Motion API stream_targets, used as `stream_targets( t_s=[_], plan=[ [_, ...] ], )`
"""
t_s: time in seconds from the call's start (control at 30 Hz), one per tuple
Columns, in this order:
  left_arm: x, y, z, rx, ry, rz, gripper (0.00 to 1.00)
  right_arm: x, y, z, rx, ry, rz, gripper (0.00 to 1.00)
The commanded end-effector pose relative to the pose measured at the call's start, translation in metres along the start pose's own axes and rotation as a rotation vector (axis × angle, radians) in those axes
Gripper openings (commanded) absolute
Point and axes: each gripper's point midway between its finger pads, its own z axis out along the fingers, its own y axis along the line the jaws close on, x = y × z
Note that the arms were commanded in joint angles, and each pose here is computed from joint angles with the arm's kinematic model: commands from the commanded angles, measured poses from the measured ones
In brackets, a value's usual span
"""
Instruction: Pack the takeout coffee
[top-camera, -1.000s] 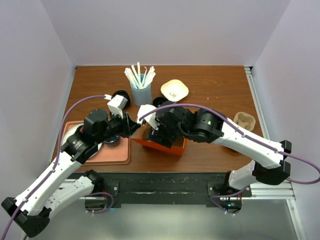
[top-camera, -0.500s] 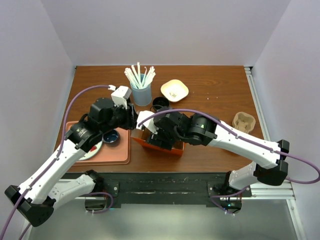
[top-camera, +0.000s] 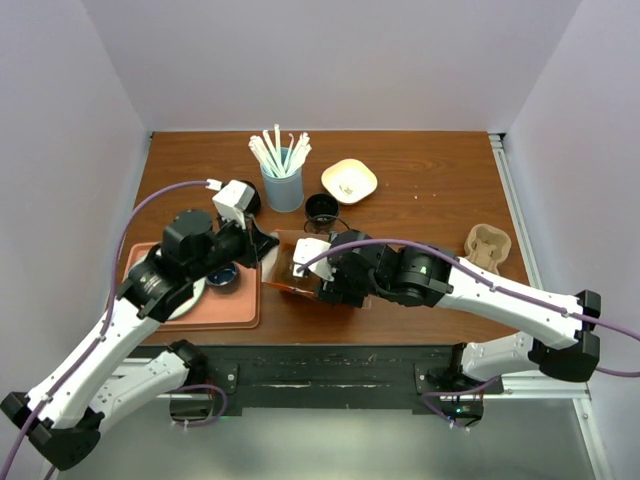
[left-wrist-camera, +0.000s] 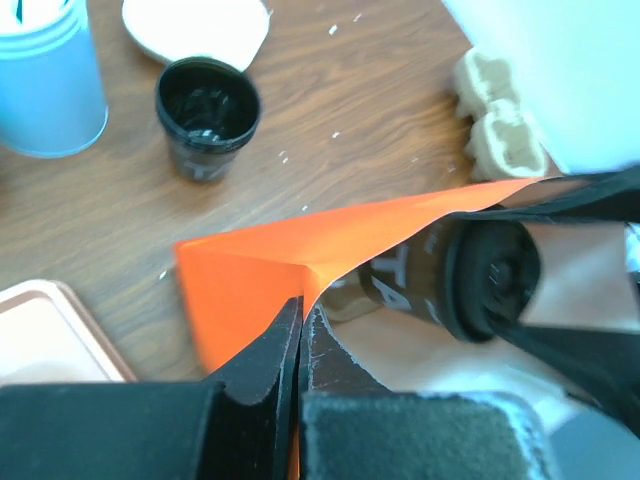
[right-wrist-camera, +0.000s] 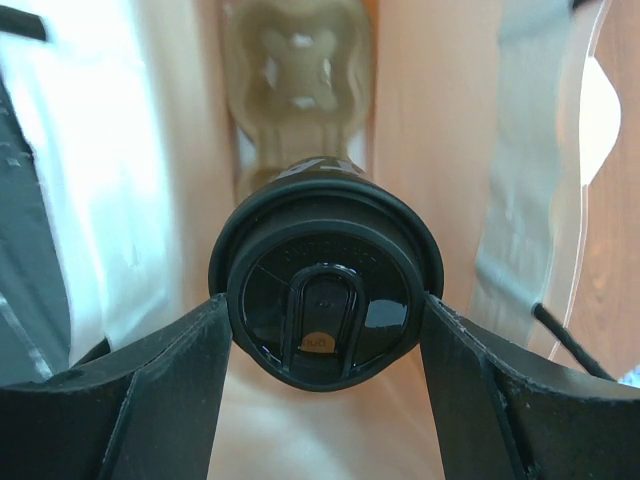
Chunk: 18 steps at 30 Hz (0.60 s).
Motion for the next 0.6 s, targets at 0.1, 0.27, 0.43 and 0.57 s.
stream_targets(
  t_s=[0.1,0.27,0.43,0.57],
  plan=[
    [-0.017,-0.015,-0.004,0.077,-0.139,0.042,0.00,-0.008,-0.023,-0.004,0.111,-0.028,-0.157,0.42],
    [0.003,-0.021,0.008,0.111,-0.120,0.042,0.00,-0.012,-0.020,0.001,0.086,-0.029,-0.234,0.42],
    [0.008,-0.021,0.016,0.091,-0.074,0.090,0.00,-0.017,-0.009,0.002,0.014,-0.051,-0.253,0.43],
    [0.005,-0.027,0.009,0.108,-0.070,0.106,0.00,-0.010,0.004,0.004,-0.046,-0.033,-0.258,0.43]
  ],
)
